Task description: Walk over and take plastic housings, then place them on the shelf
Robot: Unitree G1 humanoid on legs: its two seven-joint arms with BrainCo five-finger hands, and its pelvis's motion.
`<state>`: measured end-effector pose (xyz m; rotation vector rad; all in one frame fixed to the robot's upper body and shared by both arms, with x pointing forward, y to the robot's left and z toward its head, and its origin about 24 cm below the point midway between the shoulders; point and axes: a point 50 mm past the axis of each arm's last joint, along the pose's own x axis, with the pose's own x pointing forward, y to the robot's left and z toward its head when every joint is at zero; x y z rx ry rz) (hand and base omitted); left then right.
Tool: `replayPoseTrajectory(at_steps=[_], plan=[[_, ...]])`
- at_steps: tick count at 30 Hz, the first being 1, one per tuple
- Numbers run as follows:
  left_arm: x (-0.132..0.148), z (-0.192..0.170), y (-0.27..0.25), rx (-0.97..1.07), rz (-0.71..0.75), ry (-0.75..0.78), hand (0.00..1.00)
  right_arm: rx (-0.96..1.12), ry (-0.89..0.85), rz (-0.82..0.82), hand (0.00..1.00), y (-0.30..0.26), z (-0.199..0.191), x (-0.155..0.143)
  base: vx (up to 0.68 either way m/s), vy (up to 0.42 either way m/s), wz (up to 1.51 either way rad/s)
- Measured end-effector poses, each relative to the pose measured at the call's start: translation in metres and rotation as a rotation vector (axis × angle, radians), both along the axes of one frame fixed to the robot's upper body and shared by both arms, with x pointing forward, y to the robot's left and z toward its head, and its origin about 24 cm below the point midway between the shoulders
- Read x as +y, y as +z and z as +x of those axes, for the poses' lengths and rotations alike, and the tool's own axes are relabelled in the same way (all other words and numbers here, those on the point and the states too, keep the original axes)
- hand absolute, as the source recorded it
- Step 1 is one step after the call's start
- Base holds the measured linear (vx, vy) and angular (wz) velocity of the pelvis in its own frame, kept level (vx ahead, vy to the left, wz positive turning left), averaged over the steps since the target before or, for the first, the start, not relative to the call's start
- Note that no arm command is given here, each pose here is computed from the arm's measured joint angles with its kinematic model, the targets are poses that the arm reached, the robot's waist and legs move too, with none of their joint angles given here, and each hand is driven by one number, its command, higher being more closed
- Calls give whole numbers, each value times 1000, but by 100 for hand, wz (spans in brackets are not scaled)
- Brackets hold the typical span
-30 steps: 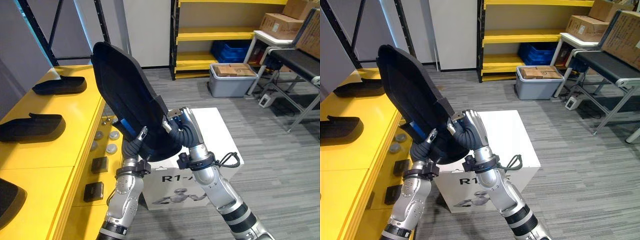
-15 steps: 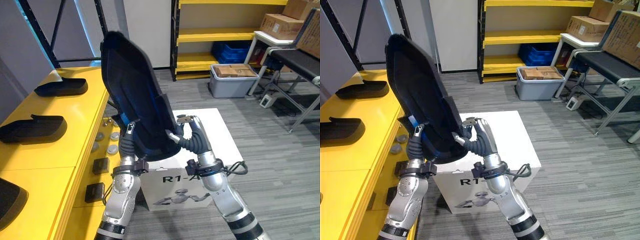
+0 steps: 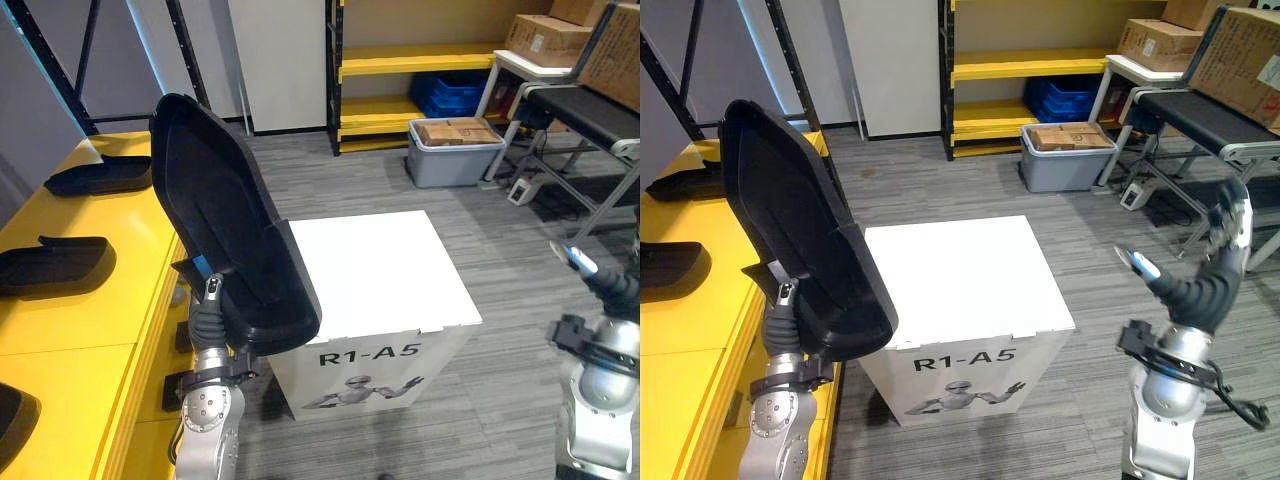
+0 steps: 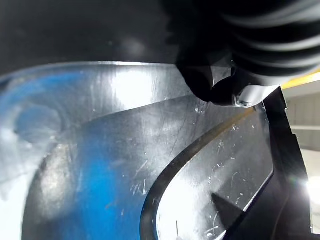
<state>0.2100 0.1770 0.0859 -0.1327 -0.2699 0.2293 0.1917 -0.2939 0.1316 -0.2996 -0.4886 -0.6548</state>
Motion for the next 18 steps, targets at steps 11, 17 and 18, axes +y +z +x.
replayPoseTrajectory(at_steps=[11, 17, 18], plan=[[12, -19, -7, 18, 5, 40, 100, 767, -170, 545, 0, -194, -80, -23, 0, 0, 0], [2, -22, -12, 44, 24, -16, 100, 1089, -50, 730, 0, -255, -118, 23, 0, 0, 0], [0, -22, -12, 45, 25, -26, 100, 1132, -30, 759, 0, -262, -124, 32, 0, 0, 0]])
